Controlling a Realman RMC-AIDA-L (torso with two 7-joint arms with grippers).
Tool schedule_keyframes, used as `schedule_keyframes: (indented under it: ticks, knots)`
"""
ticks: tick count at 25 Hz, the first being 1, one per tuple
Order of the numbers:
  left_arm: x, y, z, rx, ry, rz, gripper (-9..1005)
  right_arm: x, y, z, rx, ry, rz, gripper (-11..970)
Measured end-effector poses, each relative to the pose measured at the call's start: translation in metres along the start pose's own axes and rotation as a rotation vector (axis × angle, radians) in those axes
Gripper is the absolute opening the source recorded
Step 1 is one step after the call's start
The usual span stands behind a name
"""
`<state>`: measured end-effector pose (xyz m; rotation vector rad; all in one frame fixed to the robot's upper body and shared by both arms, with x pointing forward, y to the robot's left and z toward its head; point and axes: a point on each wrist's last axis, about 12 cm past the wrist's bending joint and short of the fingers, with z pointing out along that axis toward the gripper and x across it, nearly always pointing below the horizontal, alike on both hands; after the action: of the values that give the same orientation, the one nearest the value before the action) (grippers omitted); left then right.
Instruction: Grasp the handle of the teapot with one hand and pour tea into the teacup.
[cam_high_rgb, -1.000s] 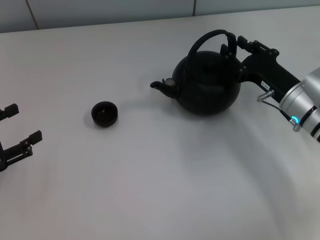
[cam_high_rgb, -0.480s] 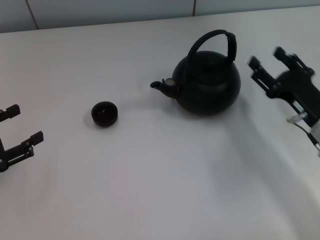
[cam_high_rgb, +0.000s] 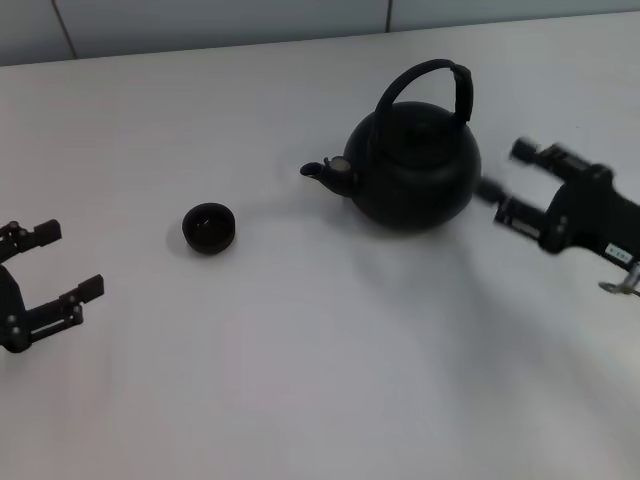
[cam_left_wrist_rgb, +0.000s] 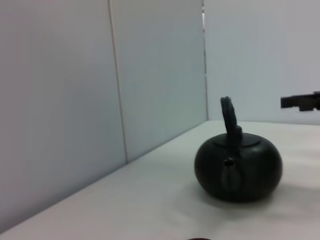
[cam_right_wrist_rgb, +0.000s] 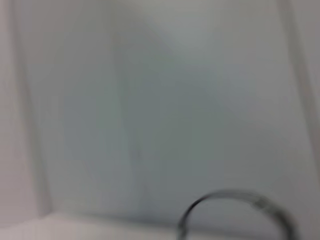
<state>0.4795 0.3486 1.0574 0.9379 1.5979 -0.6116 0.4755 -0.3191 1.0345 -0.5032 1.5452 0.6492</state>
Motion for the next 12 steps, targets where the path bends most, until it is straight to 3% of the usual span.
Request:
schedule_keyframes:
  ticks: [7,12]
  knots:
    - [-0.009,0.01,0.005,0.083,0.042,-0.03,785,-0.032,-0.029,0.006,-0.302,0.307,-0.026,706]
    - [-0.021,0.022,0.012,0.146,0.113,-0.025,785,-0.056,-0.043,0.028,-0.407,0.411,-0.1,704]
